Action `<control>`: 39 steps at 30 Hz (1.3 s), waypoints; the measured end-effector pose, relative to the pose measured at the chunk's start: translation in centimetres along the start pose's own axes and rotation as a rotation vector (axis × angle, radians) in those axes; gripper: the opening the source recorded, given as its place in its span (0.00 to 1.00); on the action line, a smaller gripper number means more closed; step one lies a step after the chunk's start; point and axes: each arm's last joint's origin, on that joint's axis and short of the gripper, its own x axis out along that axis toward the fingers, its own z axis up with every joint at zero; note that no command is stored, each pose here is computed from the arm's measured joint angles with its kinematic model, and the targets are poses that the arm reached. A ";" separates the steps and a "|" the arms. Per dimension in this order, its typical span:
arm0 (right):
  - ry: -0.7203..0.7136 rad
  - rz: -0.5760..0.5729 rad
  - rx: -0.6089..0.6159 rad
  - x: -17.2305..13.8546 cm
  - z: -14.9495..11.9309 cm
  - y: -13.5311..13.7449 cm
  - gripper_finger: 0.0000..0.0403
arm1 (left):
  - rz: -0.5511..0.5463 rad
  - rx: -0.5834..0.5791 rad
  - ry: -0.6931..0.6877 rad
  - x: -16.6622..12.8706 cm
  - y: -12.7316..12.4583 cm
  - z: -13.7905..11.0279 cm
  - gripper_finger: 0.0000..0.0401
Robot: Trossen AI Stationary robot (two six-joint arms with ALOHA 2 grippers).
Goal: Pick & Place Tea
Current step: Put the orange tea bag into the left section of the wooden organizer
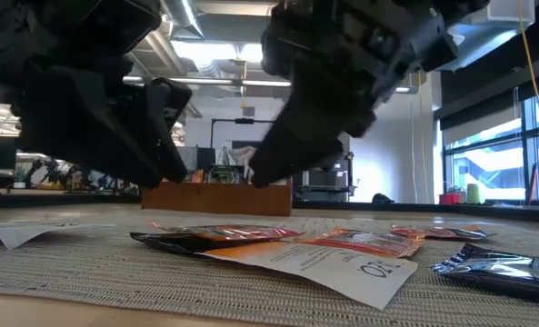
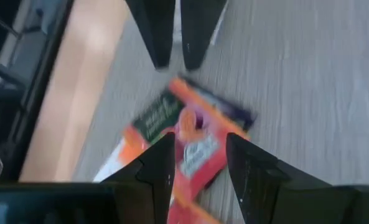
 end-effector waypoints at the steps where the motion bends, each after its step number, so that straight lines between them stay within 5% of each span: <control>1: 0.011 0.001 -0.006 0.0 -0.2 0.2 0.36 | -0.005 0.004 0.000 0.1 -0.2 0.1 0.29; 7: 0.037 -0.012 -0.106 0.6 -1.4 1.2 0.36 | -0.031 -0.090 -0.029 -0.1 -1.2 0.7 0.28; 13: 0.030 -0.048 -0.205 1.3 -2.0 1.4 0.36 | -0.093 -0.527 -0.047 -0.1 -1.0 1.1 0.28; 23: 0.051 -0.054 -0.292 1.8 -2.4 1.2 0.36 | -0.226 -1.093 -0.091 -0.2 -0.9 2.2 0.29; 39: 0.083 -0.065 -0.326 2.0 -2.8 1.0 0.36 | -0.012 -1.680 -0.239 -0.3 -3.2 1.1 0.33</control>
